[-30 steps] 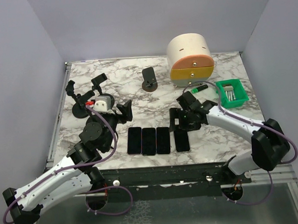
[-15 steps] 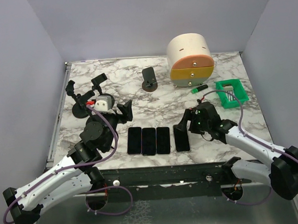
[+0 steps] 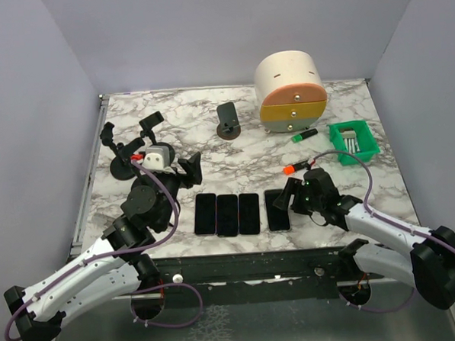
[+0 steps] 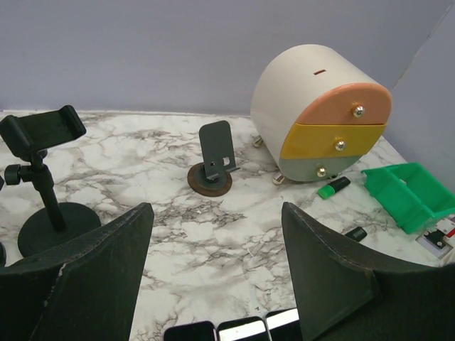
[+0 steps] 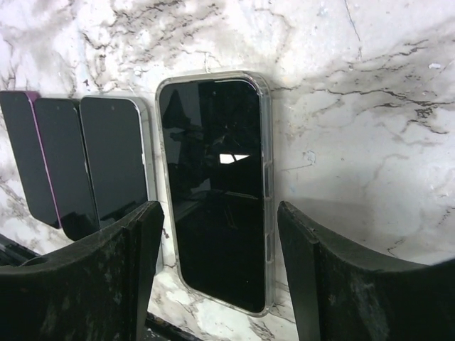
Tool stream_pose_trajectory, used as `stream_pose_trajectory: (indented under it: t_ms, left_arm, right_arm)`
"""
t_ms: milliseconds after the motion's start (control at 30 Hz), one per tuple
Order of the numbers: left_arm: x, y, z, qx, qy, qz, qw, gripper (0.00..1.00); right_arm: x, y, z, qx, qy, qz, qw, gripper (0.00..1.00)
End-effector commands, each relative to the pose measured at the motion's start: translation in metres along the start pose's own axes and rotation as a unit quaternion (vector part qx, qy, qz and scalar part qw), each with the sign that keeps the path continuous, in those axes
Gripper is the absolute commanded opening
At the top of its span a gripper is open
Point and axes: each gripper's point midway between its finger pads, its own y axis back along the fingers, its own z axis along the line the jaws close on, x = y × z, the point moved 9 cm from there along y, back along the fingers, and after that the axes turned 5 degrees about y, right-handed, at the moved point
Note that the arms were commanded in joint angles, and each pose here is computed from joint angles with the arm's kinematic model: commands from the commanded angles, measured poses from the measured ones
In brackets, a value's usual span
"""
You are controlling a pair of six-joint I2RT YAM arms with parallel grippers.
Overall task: Remove the phone from the phone stand
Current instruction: Move the phone to the center of the board.
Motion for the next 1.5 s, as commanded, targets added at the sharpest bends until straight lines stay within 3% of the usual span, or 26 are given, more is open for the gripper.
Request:
stream_pose_trajectory:
  t_ms: [0, 667, 1467]
  left_arm:
    - [-0.003, -0.002, -0.001, -0.002, -0.003, 0.001, 1.000, 0.74]
    - [0.003, -0.006, -0.002, -0.006, -0.013, 0.011, 1.000, 0.74]
    - [0.000, -0.004, -0.002, -0.003, -0.008, 0.008, 1.000, 0.74]
  right_arm:
    - [0.003, 0.000, -0.004, 0.000, 0.002, 0.000, 1.000, 0.69]
    - [0.019, -0.006, -0.009, -0.027, 0.009, 0.028, 0.999, 0.57]
    - [0.023, -0.011, -0.004, -0.067, 0.014, 0.045, 0.997, 0.52]
